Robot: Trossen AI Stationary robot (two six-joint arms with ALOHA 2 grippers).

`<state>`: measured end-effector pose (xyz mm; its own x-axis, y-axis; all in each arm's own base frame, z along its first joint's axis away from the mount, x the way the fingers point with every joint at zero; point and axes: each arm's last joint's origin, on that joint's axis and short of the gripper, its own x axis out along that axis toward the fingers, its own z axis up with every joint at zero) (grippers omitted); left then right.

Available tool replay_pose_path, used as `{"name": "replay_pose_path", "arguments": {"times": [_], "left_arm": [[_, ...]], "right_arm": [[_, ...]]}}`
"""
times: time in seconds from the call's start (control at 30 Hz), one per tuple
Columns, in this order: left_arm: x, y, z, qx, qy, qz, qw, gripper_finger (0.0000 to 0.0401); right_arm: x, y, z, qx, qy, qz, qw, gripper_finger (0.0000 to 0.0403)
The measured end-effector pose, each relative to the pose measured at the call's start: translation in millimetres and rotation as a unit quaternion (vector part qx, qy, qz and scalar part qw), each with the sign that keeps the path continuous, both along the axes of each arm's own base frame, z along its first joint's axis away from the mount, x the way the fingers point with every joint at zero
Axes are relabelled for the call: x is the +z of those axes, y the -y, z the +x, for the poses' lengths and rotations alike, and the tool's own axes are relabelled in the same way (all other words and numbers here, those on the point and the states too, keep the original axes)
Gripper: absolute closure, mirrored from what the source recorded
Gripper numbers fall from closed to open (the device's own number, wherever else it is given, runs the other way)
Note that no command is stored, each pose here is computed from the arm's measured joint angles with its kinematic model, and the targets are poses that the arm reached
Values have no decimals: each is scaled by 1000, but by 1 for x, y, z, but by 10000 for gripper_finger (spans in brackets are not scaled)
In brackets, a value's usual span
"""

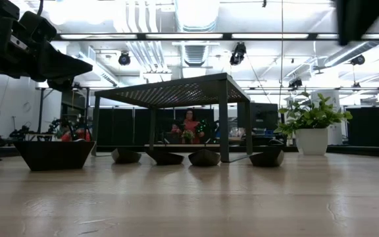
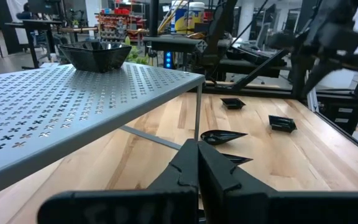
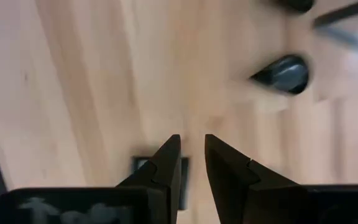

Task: Pick & Place Mini shaped plates
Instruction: Put the bottom right square plate on the shelf

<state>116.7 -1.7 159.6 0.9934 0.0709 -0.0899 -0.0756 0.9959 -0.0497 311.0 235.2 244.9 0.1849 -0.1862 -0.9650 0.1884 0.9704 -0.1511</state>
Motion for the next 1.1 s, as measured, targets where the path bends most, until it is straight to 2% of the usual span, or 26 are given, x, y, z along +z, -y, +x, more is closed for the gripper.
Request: {"name": "replay_pose_path", "arguments": {"times": [0.23, 0.5, 0.77, 1.1], "left_arm": [[0, 0, 0, 0, 0, 0, 1000, 401], [0, 0, 0, 0, 0, 0, 1000, 401], [0, 0, 0, 0, 0, 0, 1000, 401], [0, 0, 0, 0, -1, 0, 1000, 401]], "right_arm": [[-25, -12, -20, -56, -48, 31, 997, 326], [-43, -30, -28, -43, -20, 64, 997, 336], [-60, -33, -41, -68, -28, 55, 996, 341], [-82, -35, -51, -87, -18, 61, 994, 318]]}}
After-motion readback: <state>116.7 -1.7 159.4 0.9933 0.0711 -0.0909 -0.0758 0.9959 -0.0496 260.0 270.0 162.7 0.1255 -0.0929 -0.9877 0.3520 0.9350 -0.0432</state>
